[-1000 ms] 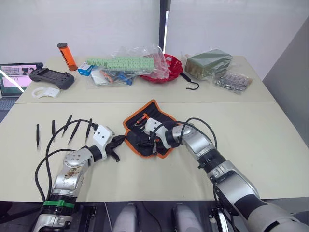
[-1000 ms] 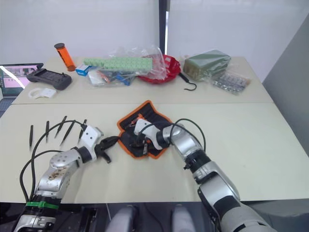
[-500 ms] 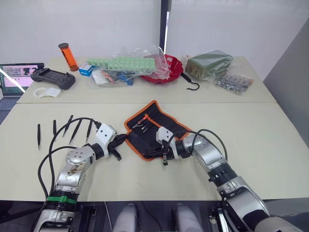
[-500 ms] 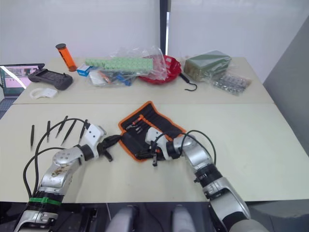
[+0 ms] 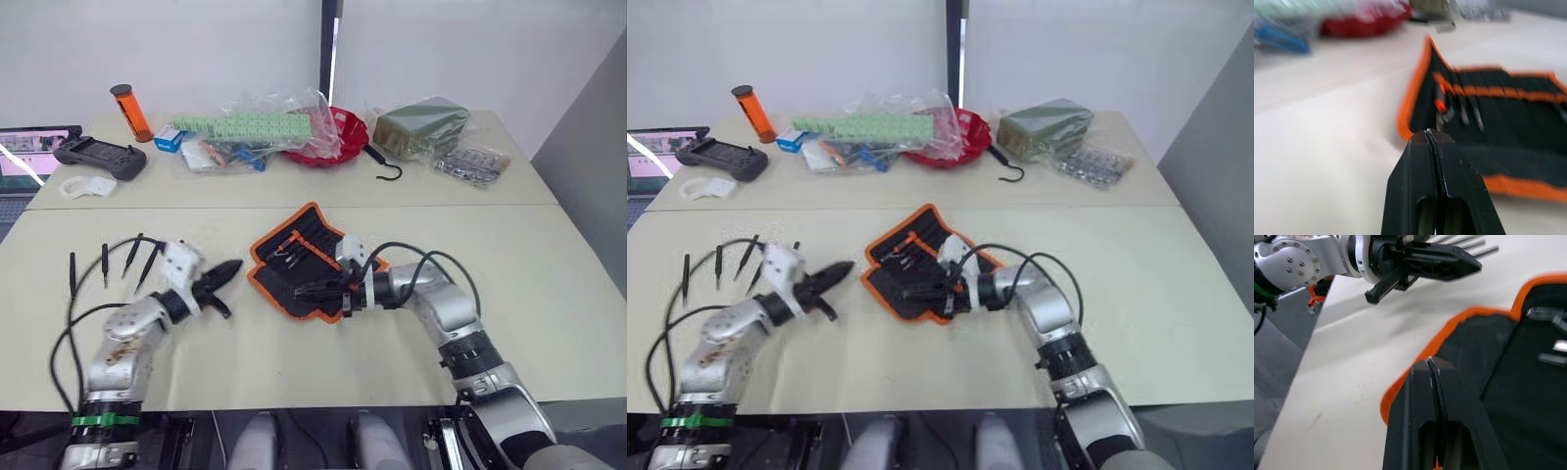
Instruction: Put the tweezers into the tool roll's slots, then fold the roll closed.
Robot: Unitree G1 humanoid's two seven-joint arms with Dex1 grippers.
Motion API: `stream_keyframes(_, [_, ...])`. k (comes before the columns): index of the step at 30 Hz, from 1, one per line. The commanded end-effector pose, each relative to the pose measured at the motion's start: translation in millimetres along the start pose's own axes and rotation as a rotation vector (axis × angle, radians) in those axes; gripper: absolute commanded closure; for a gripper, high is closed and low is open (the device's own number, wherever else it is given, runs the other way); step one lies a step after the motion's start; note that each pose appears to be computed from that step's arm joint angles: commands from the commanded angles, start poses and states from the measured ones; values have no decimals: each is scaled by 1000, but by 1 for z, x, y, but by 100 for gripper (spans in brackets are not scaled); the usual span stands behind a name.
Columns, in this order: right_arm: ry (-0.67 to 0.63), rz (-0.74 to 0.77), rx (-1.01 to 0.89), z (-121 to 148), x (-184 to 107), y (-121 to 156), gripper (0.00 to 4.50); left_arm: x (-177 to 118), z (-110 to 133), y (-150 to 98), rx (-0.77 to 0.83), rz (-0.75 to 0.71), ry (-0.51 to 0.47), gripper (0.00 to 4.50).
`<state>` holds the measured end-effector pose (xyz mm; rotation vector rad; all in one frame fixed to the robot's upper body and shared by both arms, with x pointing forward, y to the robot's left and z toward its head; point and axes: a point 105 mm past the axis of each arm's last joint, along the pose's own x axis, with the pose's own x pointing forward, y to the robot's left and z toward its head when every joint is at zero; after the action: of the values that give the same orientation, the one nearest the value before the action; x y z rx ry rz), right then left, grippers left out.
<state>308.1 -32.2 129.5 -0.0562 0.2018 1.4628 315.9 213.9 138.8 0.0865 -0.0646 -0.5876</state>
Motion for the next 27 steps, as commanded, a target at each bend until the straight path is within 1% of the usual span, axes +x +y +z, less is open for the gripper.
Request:
stream_keyframes(1, [-42,-38,-69,23,-14,-2,450,-20,21,12,-10,73,-66,449])
stream_keyframes(4, [-86,-181,-136,32,-33,-19,450,-40,20,25,-24,157,-57,449])
stream_keyframes(6, [-112,-290,-142,32,-53,-30,450,-61,16,41,-14,260,-39,449])
stream_keyframes(8, [-123,-393,-154,27,-76,-38,450,-84,15,57,9,372,-27,449])
stream_keyframes(9, [-133,-456,-164,25,-88,-41,450,-97,16,67,45,450,-24,449])
stream_keyframes(11, [-141,-529,-164,17,-107,-43,450,-121,17,83,134,595,-4,449])
stream_keyframes(12, [-134,-559,-154,10,-116,-43,450,-133,16,89,146,651,1,449])
stream_keyframes(14, [-114,-606,-132,-3,-132,-41,450,-156,10,94,140,740,29,449])
stream_keyframes(16, [-100,-668,-113,-13,-149,-39,450,-176,4,91,105,784,34,449])
stream_keyframes(17, [-101,-682,-107,-15,-154,-39,450,-181,2,89,98,795,38,449])
stream_keyframes(20, [-89,-717,-75,-25,-169,-34,450,-203,-4,87,91,859,71,366])
stream_keyframes(22, [-84,-737,-56,-30,-176,-33,450,-212,-7,88,98,890,93,298])
stream_keyframes(25, [-81,-755,-26,-36,-183,-32,368,-216,-12,86,97,892,115,199])
stream_keyframes(27, [-78,-752,-20,-37,-183,-31,302,-216,-15,85,95,886,122,136])
